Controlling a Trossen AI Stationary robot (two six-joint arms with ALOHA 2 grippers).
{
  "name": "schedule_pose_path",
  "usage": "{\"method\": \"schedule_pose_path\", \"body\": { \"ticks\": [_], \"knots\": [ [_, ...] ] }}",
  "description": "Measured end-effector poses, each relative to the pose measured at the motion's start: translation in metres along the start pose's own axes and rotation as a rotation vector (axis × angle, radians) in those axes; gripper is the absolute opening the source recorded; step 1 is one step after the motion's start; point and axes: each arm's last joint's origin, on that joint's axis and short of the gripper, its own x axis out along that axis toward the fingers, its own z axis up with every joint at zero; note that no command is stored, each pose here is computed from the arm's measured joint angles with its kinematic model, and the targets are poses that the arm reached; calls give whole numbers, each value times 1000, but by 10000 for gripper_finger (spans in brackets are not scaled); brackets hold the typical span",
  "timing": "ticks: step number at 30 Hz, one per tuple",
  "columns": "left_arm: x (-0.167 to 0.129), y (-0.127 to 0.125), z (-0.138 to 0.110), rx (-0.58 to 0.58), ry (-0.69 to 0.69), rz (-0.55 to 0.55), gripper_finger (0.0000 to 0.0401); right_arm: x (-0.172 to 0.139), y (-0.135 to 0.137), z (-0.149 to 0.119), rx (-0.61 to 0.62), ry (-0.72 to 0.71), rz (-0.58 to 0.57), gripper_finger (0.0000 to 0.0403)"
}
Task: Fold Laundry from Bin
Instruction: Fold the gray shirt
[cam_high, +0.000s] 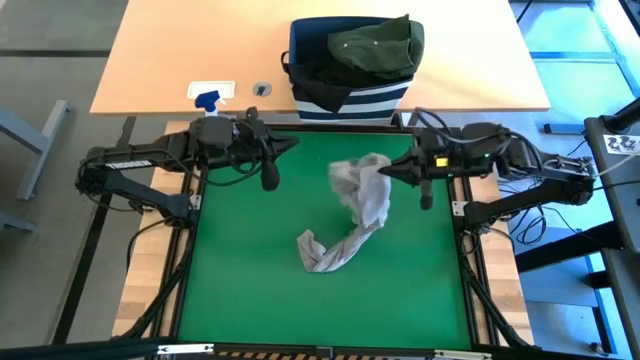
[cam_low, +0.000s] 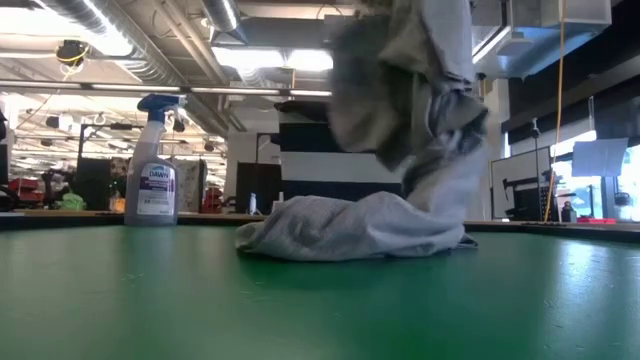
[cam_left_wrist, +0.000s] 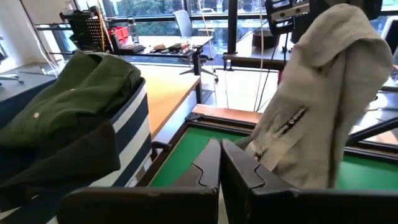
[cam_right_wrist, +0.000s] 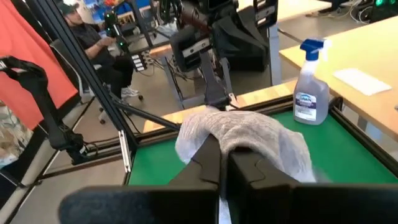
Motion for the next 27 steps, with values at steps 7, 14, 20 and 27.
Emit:
{"method": "schedule_pose_path", "body": {
  "ticks": [7, 14, 20, 27],
  "knots": [
    [0, -1, -1, 18, 14, -29, 9, 2, 0, 0, -4, 0, 0, 3],
    [1, 4, -14, 15, 142, 3, 82, 3, 0, 0, 1, 2, 4, 2],
    [10, 11, -32, -1, 307, 38, 142, 11, 0, -2, 2, 22, 13, 3],
    [27, -2, -37, -74, 327, -178, 166, 42, -4, -13, -14, 92, -31, 3]
  ]
}}
